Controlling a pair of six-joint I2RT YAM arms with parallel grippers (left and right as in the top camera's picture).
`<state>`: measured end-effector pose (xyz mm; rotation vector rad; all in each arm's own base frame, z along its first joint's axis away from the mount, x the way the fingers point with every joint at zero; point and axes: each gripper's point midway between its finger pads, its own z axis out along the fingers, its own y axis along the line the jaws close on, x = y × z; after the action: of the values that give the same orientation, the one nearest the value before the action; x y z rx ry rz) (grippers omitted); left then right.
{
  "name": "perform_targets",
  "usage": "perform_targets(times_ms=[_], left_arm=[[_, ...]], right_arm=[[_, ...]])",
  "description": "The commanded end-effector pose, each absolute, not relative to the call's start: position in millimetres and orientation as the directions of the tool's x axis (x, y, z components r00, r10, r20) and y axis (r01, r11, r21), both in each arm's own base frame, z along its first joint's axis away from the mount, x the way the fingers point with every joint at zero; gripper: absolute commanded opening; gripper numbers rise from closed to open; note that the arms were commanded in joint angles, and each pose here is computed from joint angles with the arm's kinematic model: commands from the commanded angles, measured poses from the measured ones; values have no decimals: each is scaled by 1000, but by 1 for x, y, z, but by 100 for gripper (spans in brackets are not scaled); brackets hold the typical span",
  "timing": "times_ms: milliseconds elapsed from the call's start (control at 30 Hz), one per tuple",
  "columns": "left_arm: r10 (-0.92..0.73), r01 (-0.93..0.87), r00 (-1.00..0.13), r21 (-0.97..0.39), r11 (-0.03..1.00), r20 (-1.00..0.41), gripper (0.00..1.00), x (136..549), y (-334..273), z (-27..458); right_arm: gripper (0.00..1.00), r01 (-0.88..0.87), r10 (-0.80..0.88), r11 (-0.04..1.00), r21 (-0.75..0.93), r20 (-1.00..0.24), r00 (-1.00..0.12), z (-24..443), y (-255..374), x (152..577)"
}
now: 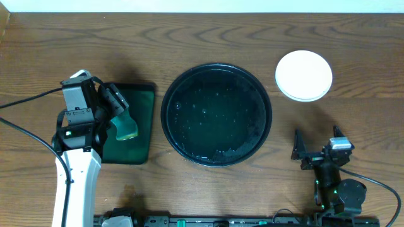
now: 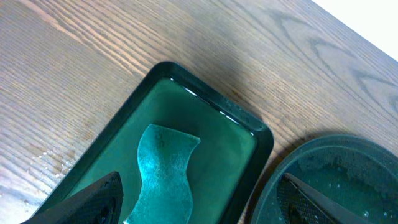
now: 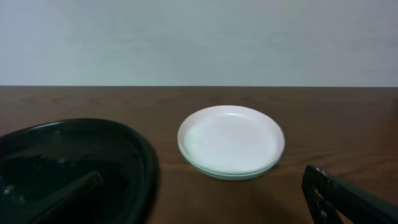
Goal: Clean dirty plates on tray and stack at the side
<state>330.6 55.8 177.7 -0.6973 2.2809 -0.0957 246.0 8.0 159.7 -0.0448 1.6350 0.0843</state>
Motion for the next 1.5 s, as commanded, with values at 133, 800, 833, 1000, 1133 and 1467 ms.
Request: perform_targets(times_ms=[133, 800, 833, 1000, 1133, 1467], left_arm=[[-505, -449, -572, -269, 852, -646, 80, 333, 57, 185], [-505, -449, -572, -269, 852, -646, 80, 333, 57, 185], [-505, -449, -573, -268, 852, -646, 80, 333, 57, 185], [-508, -438, -606, -276, 855, -612, 80, 326, 50, 178], [-341, -232, -676, -250, 940, -653, 80, 312, 26, 181], [-207, -92, -604, -191, 977, -769, 80, 248, 9, 141]], right_arm=[[99, -47, 16, 999, 19, -998, -67, 159, 1, 246], [99, -47, 16, 999, 19, -998, -67, 159, 1, 246], [99, -47, 16, 999, 19, -998, -67, 159, 1, 246], [99, -46, 16, 999, 19, -998, -67, 159, 1, 246], [99, -46, 16, 999, 19, -998, -67, 159, 1, 246], [99, -47, 16, 999, 19, -998, -67, 159, 1, 246]])
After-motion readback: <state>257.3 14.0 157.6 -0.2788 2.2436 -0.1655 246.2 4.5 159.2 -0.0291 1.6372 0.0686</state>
